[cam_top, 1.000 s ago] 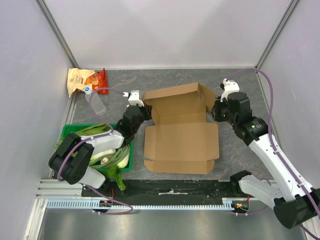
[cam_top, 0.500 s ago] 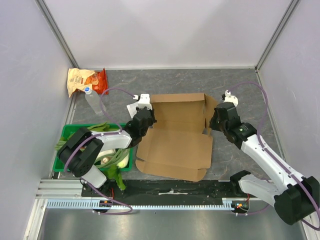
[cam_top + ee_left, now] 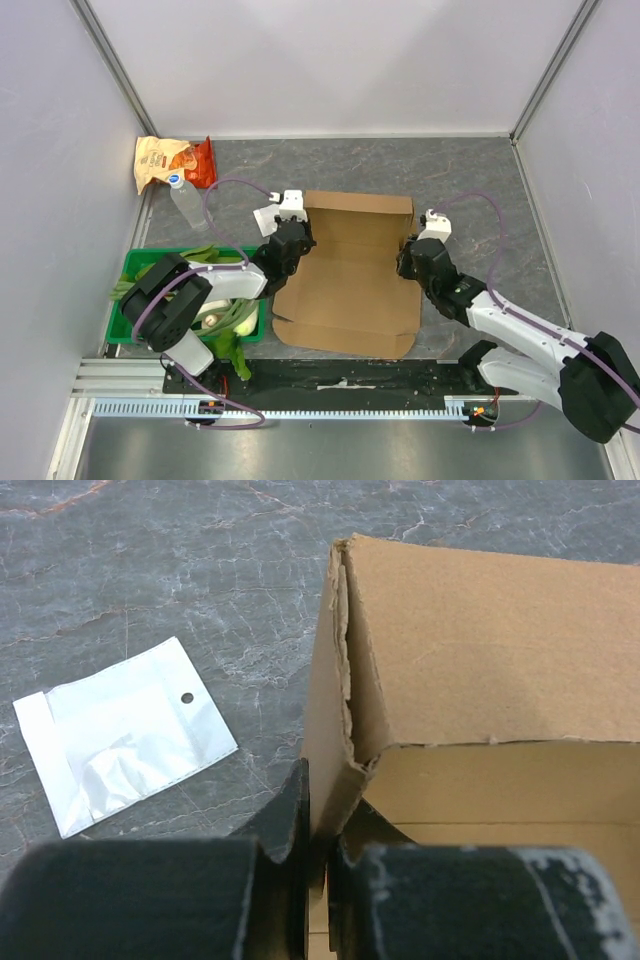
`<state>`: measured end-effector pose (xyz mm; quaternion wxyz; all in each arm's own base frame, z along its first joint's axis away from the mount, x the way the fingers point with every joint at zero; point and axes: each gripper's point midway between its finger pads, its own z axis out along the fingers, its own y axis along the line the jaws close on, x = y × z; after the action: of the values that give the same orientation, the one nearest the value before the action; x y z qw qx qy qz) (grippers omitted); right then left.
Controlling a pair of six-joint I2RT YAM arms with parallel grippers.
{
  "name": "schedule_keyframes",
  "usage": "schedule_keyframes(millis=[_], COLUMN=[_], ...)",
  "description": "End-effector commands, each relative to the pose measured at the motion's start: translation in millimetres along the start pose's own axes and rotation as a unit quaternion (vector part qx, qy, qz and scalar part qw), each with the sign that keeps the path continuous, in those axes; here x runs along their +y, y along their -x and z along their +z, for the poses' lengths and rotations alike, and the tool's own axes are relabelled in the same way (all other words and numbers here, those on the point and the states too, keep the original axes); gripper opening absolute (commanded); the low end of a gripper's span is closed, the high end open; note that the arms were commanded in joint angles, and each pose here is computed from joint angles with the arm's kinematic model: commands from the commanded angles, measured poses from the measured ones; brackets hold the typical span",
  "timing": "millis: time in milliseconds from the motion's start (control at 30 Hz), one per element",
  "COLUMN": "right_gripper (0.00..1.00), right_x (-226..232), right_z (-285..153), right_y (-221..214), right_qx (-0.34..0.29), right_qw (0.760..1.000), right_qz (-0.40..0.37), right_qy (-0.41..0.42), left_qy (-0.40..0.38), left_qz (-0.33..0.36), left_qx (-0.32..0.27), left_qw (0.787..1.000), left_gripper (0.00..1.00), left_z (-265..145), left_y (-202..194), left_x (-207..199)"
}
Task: Fold the paper box
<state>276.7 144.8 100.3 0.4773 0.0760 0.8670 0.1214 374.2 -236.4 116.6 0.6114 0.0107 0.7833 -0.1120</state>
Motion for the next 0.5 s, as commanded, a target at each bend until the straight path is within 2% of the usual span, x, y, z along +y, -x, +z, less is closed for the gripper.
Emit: schedule_keyframes(millis=[0, 33, 67, 167, 300, 333, 400, 467], right_gripper=[0.38, 0.43, 0.55, 0.71, 0.82, 0.84, 0.85, 0.89], right_x=[31, 33, 36, 48, 50, 57, 57, 58], right_z=[5, 4, 3, -10, -36, -51, -68, -93], right_y=[1, 0, 2, 13, 20, 34, 33, 57], right_qx=[-0.014, -0.011, -0.013, -0.018, 0.000, -0.015, 0.002, -0.030], right_qw=[0.997, 0.995, 0.995, 0.989, 0.984, 0.981, 0.978, 0.978], right_qz=[-0.022, -0.040, -0.046, -0.069, -0.096, -0.094, -0.094, -0.077], right_qy=[0.077, 0.087, 0.093, 0.129, 0.151, 0.171, 0.185, 0.193], left_qy=[-0.042, -0.045, -0.048, -0.048, -0.053, -0.053, -0.051, -0.050], left_qz=[-0.038, -0.030, -0.028, -0.021, -0.009, -0.007, -0.006, -0.002], left_qx=[-0.031, -0.032, -0.036, -0.034, -0.033, -0.034, -0.035, -0.036], left_qw=[0.998, 0.998, 0.998, 0.998, 0.998, 0.998, 0.998, 0.998], left_gripper=[0.02, 0.02, 0.02, 0.02, 0.02, 0.02, 0.02, 0.02], left_z=[-2, -3, -4, -5, -6, -5, -5, -5], left_y=[10, 9, 7, 0, -4, -4, -5, -5], left_x=[-23, -23, -21, -18, -18, -17, -16, -16])
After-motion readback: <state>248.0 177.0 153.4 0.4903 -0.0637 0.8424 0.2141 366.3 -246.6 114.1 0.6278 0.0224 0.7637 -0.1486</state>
